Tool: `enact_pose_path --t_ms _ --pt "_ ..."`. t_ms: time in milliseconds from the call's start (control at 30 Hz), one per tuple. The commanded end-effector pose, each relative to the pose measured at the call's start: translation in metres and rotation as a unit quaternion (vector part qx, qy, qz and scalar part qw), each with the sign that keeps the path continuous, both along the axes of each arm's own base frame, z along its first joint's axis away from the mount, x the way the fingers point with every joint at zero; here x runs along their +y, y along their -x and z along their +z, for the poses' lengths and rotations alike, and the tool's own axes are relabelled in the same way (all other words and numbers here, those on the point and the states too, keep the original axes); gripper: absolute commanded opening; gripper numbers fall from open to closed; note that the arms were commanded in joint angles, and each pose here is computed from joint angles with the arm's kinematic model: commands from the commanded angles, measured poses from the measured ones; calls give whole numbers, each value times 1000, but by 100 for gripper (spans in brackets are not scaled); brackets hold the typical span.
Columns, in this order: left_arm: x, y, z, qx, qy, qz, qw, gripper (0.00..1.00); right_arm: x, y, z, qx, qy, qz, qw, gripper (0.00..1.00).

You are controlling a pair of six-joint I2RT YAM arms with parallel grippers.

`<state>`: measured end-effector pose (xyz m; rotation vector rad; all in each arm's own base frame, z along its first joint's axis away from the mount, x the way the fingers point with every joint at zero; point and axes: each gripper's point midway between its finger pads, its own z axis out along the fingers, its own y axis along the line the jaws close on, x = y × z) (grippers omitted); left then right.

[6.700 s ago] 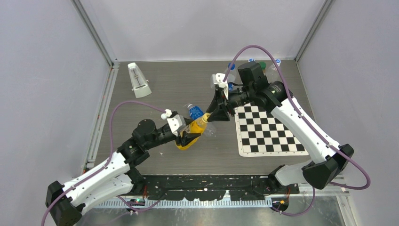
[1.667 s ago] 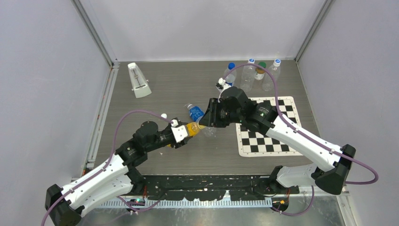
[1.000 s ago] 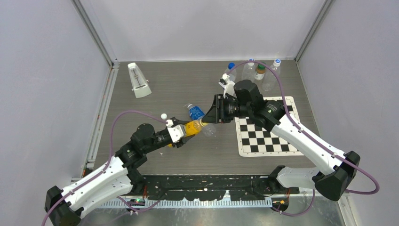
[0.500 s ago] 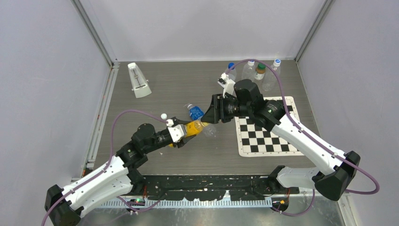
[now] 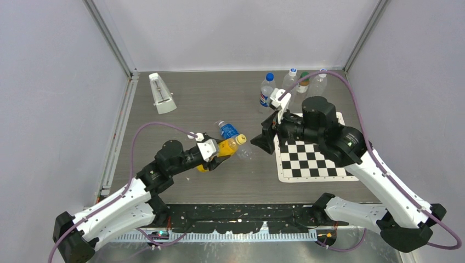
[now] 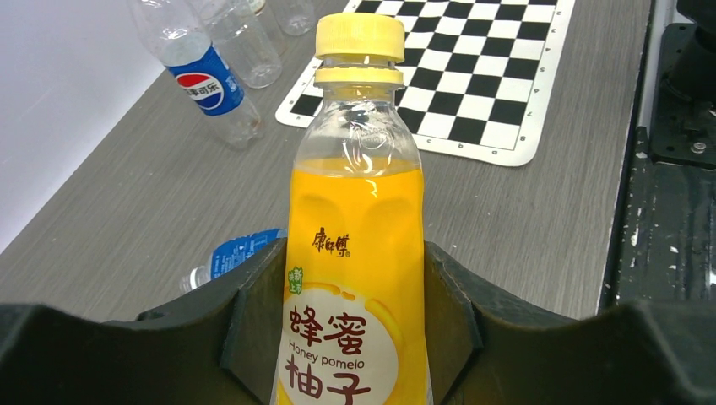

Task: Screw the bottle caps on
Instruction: Screw the bottle cap onto the plastic bottle.

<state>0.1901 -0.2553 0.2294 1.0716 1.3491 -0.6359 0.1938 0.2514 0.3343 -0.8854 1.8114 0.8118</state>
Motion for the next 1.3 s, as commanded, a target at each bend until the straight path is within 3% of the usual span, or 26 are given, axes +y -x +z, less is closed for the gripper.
enact_pose_path --t_ms 0,200,367,1267 --pt "-9 8 24 -2 25 -31 999 0 -8 13 -3 -117 67 102 986 75" --pt "-16 22 21 7 15 -77 997 0 -4 34 -17 -173 98 220 955 70" --pt "-19 29 20 18 8 -100 995 0 1 37 -22 -217 99 261 935 69" --pt "-24 42 23 29 11 -137 990 0 25 43 -39 -209 114 312 920 52"
